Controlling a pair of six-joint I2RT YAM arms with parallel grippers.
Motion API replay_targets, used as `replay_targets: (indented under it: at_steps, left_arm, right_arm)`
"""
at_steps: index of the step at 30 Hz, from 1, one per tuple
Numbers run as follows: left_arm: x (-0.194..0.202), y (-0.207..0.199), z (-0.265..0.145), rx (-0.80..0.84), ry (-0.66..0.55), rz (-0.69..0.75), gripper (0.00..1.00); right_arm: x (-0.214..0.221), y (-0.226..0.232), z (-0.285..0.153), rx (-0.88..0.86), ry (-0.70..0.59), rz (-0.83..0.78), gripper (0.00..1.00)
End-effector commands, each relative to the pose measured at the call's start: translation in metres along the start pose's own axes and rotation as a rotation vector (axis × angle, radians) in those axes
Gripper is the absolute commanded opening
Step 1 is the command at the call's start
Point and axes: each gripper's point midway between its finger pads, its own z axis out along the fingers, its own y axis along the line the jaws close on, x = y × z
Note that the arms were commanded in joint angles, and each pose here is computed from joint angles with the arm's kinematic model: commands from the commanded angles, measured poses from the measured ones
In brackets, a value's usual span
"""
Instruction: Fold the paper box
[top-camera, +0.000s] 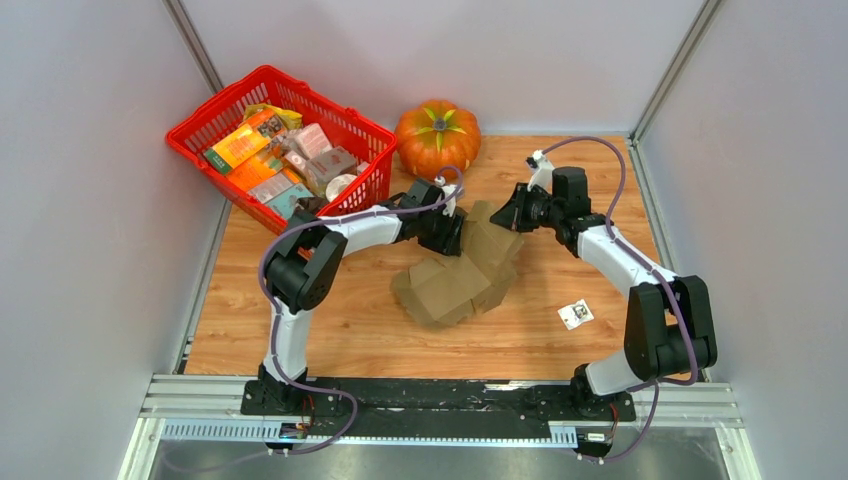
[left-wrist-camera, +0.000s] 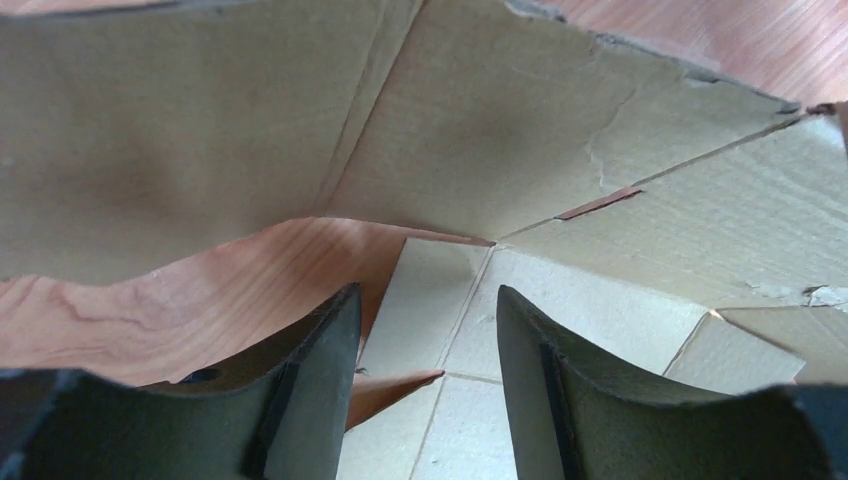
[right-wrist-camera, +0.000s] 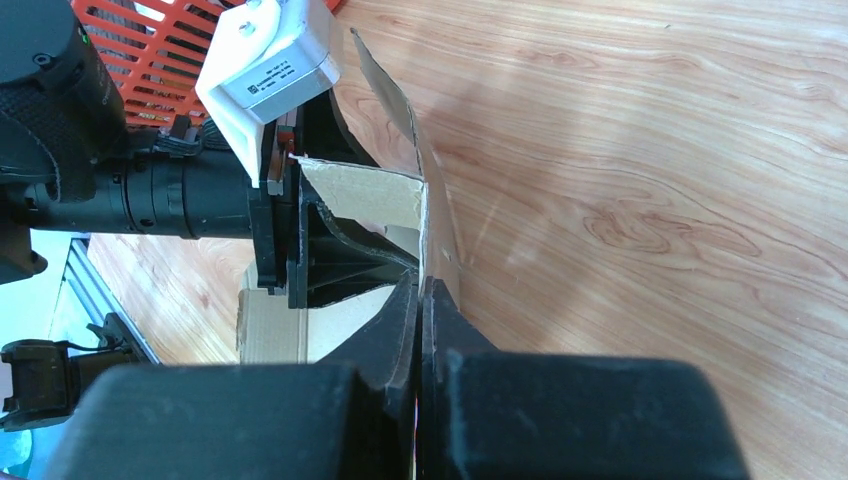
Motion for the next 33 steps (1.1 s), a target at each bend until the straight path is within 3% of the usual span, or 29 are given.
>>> replay_targets:
  at_steps: [1, 10, 20, 33]
  left_arm:
    - [-0.009, -0.008, 0.004, 0.069, -0.020, 0.022, 0.58]
    - [-0.012, -0.025, -0.022, 0.117, -0.098, 0.010, 0.43]
    - [-0.019, -0.042, -0.041, 0.150, -0.175, 0.001, 0.40]
    - [0.018, -0.063, -0.015, 0.194, -0.156, -0.055, 0.36]
  right_arm:
    - [-0.009, 0.006, 0.001, -0.037, -0.037, -0.018, 0.00]
    - [-0.009, 0.006, -0.001, -0.034, -0.045, -0.015, 0.00]
    - [-0.008, 0.010, 0.000, -0.062, -0.057, 0.002, 0.00]
    - [0.001, 0.013, 0.000, -0.082, -0.050, 0.026, 0.00]
